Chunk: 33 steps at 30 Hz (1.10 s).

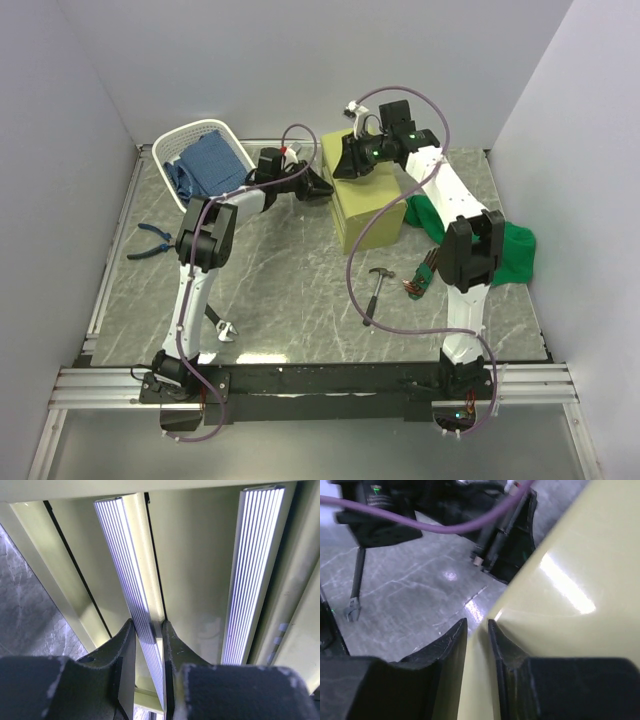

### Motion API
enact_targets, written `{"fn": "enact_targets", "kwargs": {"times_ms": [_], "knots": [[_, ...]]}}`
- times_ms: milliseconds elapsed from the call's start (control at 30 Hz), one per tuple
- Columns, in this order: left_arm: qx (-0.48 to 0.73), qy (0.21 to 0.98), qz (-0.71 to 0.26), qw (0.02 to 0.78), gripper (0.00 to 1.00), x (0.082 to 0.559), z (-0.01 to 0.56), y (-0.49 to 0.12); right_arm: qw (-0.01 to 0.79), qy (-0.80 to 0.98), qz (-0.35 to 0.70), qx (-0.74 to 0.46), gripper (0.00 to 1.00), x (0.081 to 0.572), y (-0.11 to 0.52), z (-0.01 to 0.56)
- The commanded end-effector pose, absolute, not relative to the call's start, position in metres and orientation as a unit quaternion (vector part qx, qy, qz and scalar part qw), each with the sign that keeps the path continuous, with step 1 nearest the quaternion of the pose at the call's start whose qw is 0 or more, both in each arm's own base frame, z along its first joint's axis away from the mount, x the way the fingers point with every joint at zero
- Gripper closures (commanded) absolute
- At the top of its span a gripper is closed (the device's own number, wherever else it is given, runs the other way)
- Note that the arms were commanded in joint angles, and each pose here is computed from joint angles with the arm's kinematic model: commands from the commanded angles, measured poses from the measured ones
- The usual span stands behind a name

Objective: Sort the tools into containers

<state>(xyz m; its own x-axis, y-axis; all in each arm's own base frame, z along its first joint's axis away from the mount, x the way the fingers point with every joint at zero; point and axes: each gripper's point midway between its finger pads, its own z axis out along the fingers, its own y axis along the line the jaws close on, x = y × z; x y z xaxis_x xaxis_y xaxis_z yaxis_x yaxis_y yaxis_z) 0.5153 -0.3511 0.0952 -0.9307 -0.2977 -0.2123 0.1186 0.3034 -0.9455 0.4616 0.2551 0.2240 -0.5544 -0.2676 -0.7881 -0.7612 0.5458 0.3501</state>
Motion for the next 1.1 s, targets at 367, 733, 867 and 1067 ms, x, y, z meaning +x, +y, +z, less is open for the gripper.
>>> {"fn": "enact_targets", "kwargs": {"times_ms": [367, 733, 867, 1067], "knots": [[-0.037, 0.791, -0.58, 0.194, 0.99, 0.473, 0.132, -0.315, 0.278, 0.902, 0.272, -0.189, 0.78, 0.503, 0.186, 0.117], [-0.015, 0.811, -0.547, 0.207, 0.99, 0.476, 0.129, -0.292, 0.281, 0.905, 0.248, -0.2, 0.8, 0.502, 0.175, 0.117], [-0.018, 0.829, -0.518, 0.211, 0.99, 0.468, 0.134, -0.271, 0.275, 0.908, 0.245, -0.199, 0.8, 0.497, 0.169, 0.113], [-0.044, 0.854, -0.481, 0.195, 0.99, 0.443, 0.116, -0.23, 0.269, 0.913, 0.236, -0.197, 0.79, 0.494, 0.162, 0.107]]}}
